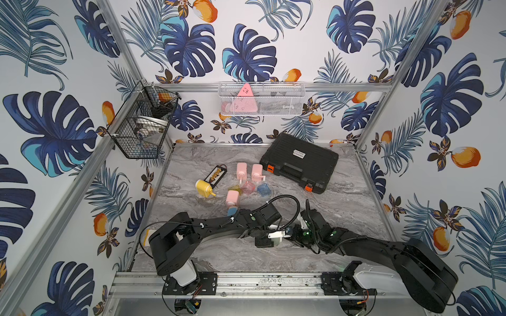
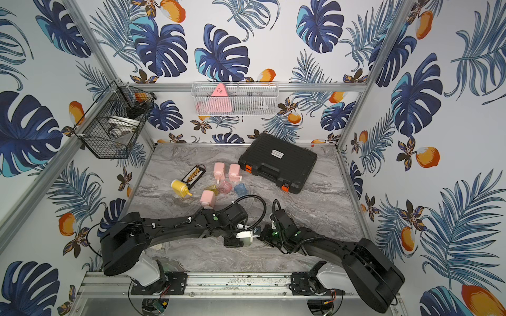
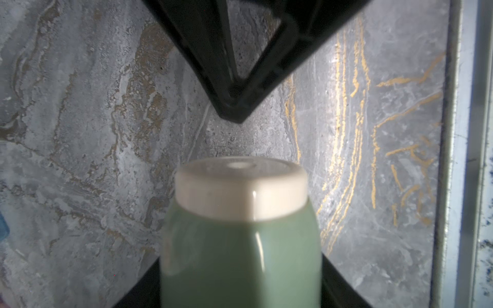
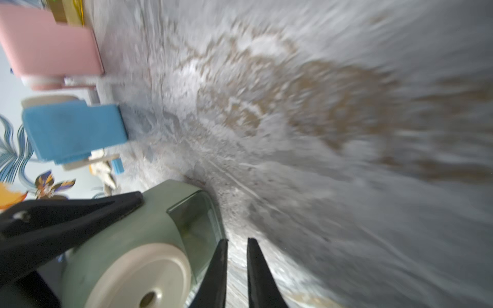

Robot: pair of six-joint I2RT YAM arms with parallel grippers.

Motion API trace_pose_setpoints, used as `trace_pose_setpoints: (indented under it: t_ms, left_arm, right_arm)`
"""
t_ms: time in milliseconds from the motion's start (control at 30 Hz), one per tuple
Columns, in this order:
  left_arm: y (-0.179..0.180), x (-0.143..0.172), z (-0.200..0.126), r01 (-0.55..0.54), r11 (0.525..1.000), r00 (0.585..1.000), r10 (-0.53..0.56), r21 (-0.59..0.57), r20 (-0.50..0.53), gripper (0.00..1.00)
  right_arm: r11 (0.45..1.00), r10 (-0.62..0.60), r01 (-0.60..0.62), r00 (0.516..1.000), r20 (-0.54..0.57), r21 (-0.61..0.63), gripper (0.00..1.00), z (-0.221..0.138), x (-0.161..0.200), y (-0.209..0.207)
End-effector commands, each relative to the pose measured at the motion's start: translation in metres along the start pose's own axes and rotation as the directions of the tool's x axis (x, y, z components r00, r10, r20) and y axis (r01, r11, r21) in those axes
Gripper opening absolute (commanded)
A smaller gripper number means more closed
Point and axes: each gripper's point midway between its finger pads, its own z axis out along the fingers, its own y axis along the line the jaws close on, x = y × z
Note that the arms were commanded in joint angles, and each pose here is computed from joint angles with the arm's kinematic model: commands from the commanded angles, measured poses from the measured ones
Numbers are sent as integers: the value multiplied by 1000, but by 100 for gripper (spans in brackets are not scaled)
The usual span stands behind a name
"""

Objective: Put the tray back into the pencil sharpener
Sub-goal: Close the container of the pencil sharpener.

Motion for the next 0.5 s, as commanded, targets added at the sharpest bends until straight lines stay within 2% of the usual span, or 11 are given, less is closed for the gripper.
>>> trace_pose_setpoints:
  t_ms: [0, 167, 233, 400, 467]
  left_arm:
    - [9, -14, -12, 60, 997, 997, -57, -45, 56, 29]
    - [30, -42, -45, 181, 976, 969, -156, -120, 193, 18]
    - [44, -51, -61, 259, 955, 942, -216, -147, 256, 0]
    - [77, -59, -102, 430, 877, 867, -334, -215, 371, 0]
    - [92, -56, -116, 505, 826, 830, -387, -249, 401, 0]
  right_arm:
    - [977, -7, -19, 992, 124, 210, 18, -24, -15, -38]
    - [957, -98, 8, 949, 300, 289, 20, -74, -43, -35]
    - [955, -124, 14, 925, 358, 296, 20, -90, -52, -31]
    - [956, -151, 27, 899, 410, 292, 20, -105, -63, -21]
    - [956, -152, 29, 900, 408, 292, 21, -104, -64, -19]
